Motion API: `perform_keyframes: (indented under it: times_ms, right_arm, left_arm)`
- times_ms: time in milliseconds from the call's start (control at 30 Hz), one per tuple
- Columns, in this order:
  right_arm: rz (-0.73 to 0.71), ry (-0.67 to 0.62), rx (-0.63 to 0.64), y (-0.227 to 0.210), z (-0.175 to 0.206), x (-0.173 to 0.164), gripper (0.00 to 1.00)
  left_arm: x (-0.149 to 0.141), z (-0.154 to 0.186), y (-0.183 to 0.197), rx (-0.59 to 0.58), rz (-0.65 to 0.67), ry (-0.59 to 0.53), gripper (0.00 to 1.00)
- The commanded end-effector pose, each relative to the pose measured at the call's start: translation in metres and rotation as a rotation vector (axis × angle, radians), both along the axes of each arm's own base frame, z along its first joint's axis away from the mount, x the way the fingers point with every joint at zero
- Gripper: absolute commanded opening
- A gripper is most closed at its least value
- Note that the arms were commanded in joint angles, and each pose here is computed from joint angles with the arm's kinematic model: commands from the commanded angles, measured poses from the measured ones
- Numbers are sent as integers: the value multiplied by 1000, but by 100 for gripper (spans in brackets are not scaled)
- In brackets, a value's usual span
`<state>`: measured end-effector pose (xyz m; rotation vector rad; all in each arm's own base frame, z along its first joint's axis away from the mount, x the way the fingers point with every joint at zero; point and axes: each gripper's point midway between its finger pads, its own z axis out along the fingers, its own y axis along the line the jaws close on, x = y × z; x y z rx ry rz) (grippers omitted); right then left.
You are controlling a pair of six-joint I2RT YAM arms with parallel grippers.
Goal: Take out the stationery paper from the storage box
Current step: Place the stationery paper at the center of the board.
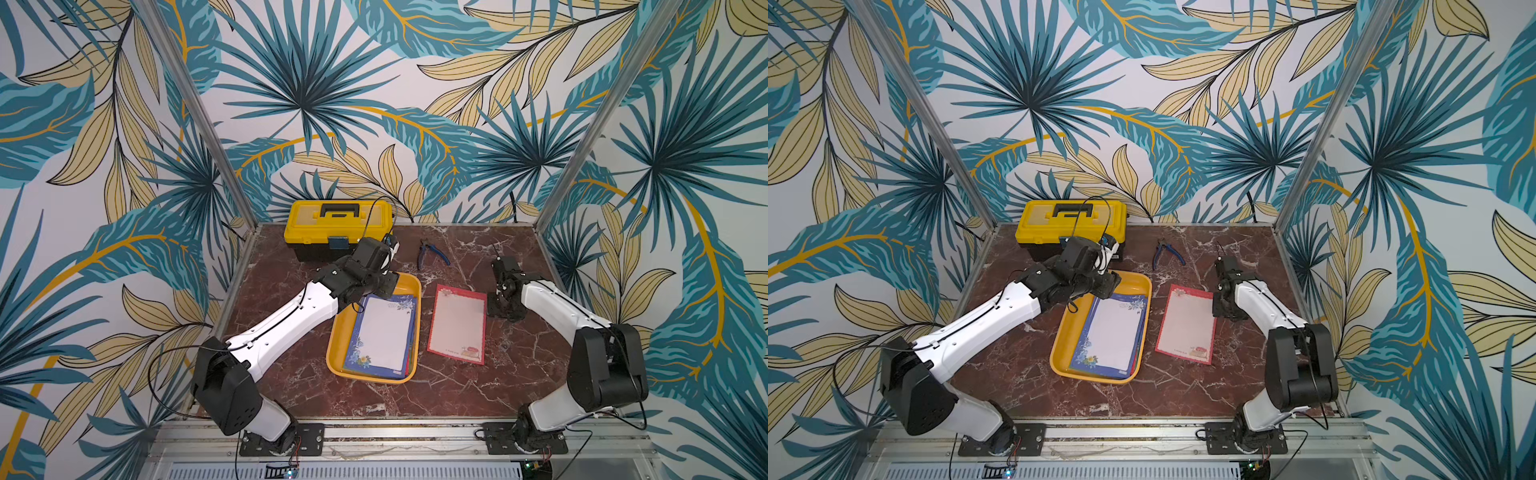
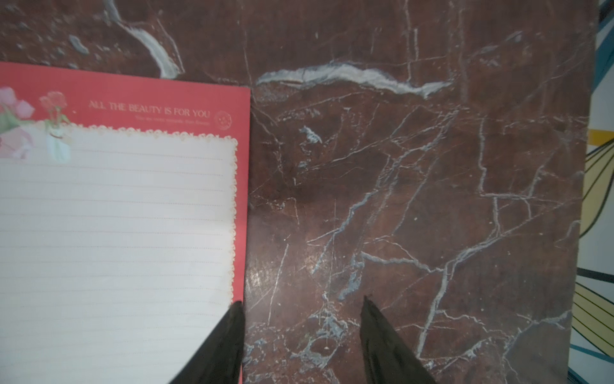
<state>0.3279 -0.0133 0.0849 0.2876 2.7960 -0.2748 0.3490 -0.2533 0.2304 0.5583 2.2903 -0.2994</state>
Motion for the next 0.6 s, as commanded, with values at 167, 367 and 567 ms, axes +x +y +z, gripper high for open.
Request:
perform_keyframes:
  times_ms: [167,367,567]
  right_arm:
    - [35,-86,93,27,28,-5,56]
    - [200,-54,225,113,17,-4,51]
    - [287,-82,398,184,22,-1,45]
  left_arm:
    - [1,-15,16,27,67,64,58]
    - [0,-34,25,-22,113,162,57]
    - [-3,-70,41,-94,175,329,55]
